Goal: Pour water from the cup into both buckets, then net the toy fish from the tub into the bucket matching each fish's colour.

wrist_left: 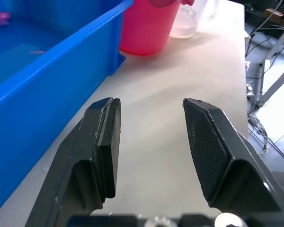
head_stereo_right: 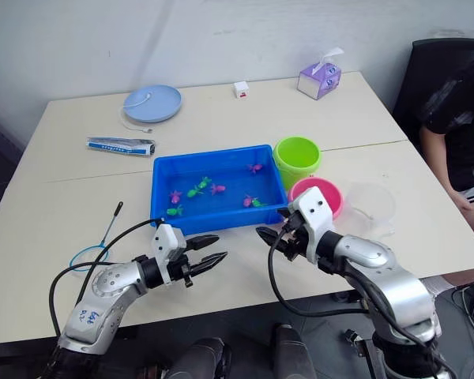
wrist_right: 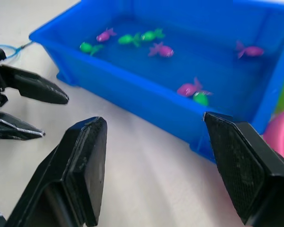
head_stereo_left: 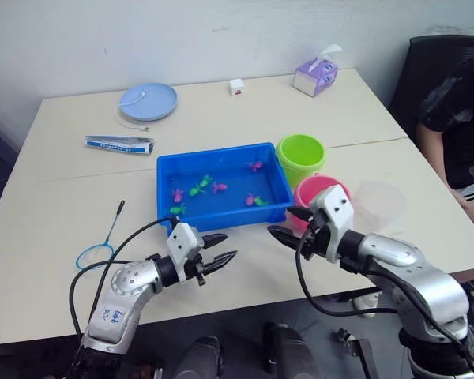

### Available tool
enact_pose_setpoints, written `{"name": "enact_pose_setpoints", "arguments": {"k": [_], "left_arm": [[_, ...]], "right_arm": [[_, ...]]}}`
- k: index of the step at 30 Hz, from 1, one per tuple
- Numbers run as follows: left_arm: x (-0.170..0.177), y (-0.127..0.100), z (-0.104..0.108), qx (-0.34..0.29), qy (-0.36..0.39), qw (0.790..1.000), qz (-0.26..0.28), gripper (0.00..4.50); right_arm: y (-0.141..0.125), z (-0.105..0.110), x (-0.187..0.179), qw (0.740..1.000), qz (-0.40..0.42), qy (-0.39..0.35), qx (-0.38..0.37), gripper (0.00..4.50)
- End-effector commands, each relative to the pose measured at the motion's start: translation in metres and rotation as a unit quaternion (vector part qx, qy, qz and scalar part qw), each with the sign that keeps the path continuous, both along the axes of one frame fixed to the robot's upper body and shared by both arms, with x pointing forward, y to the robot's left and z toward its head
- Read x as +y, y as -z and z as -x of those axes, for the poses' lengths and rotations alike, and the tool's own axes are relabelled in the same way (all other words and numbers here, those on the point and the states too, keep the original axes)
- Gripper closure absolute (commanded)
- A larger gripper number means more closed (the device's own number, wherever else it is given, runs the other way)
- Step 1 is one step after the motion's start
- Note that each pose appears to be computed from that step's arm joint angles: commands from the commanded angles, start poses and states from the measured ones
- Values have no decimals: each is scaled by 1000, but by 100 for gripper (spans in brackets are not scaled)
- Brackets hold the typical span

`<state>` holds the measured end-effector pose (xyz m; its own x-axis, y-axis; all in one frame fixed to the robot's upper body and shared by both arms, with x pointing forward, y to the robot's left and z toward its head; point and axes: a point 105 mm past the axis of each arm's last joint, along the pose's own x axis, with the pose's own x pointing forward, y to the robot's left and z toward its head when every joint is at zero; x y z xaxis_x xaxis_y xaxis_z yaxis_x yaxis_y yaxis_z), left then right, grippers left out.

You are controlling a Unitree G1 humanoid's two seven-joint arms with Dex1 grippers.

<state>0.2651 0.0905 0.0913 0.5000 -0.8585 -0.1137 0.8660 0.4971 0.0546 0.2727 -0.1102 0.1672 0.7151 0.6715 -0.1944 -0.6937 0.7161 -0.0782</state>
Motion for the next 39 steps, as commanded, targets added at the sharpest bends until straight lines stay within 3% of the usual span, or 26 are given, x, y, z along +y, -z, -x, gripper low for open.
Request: {"name": "enact_pose_setpoints", "arguments": {"k": [1,7,14,18,23,27,39], "left_arm": [[-9,-12,3,-13,35,999,8,216],[-20,-13,-1,-10,74,997,9,216],[-35,-17,-9,-11,114,993,11,216],[-37,-20,-16,-14,119,993,12,216],[-40,-20,-16,-12,129,991,13,216],[-46,-20,-15,-11,142,990,16,216],[-52,-20,-19,-9,152,988,17,216]], "right_arm": [[-30,10,-2,999,-11,21,-49,0],[-68,18,-26,983,-16,132,-127,0],[-69,16,-69,949,9,270,-163,0],[-74,22,-98,916,57,340,-205,0],[-83,31,-120,890,74,385,-233,0],[-75,40,-132,880,70,412,-224,0],[-13,67,-141,867,32,482,-122,0]]}}
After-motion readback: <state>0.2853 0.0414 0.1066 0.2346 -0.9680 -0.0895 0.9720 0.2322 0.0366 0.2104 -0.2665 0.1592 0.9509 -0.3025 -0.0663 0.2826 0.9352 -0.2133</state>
